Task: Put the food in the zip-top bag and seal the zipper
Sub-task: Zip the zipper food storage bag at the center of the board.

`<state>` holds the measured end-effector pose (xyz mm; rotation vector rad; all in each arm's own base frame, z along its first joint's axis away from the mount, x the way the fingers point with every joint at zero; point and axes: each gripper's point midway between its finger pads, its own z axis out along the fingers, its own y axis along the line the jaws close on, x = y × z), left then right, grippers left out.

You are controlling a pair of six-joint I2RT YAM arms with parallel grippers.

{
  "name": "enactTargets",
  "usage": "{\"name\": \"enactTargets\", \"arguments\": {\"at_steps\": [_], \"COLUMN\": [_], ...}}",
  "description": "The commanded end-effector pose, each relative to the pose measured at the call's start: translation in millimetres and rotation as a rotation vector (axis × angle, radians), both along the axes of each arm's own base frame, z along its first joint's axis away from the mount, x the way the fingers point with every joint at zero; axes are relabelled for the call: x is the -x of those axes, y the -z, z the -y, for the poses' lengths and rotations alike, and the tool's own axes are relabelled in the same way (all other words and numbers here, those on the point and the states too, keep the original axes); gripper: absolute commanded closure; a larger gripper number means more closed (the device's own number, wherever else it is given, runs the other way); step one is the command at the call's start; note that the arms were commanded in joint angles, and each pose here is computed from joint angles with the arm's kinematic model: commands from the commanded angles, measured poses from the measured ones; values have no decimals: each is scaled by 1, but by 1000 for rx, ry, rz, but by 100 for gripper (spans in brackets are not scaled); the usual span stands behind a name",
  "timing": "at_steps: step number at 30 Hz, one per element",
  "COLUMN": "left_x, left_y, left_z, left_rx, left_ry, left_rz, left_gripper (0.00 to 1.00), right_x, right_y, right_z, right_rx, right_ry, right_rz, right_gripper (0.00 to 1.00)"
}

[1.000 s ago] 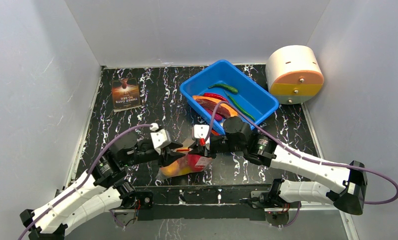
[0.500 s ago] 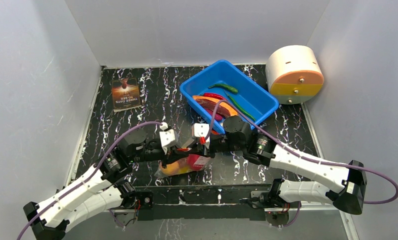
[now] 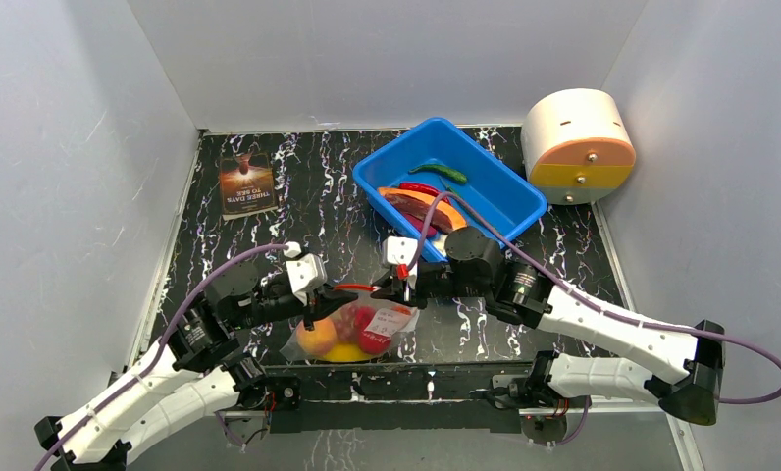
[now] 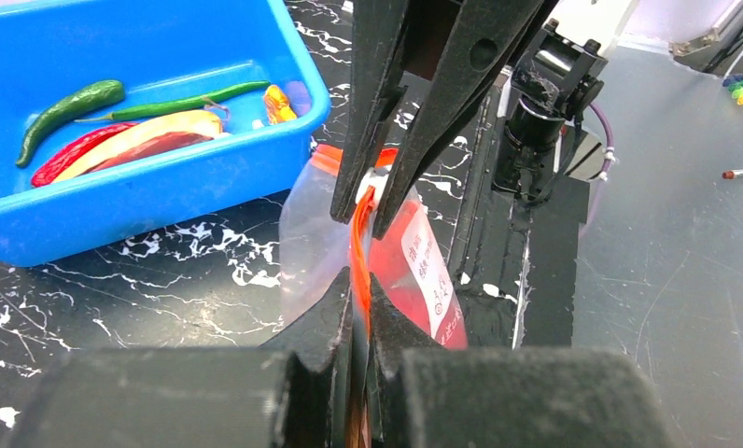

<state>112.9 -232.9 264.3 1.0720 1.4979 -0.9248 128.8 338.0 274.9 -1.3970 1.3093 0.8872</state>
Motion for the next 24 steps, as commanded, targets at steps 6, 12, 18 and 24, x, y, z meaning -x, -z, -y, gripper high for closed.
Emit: {"name": "enactTargets", "arguments": {"at_steps": [6, 12, 18, 24], "left_x": [-14, -20, -23, -13], "left_y": [-52, -46, -48, -48], "left_z": [-26, -34, -26, -17], "left_rx": [126, 96, 90, 70], "left_ry": [-165, -212, -196, -116], "left_rz": [125, 140, 144, 113], "left_gripper": [100, 100, 90, 35], "right_x": [-21, -20, -13, -10], "right_y": [25, 35, 11, -13], "right_z": [43, 58, 43, 24], "right_rx": [164, 188, 85, 21], "right_ry": [161, 183, 117, 40], "right_rz": [-45, -82, -78, -70], "right_gripper": [100, 100, 100, 100]}}
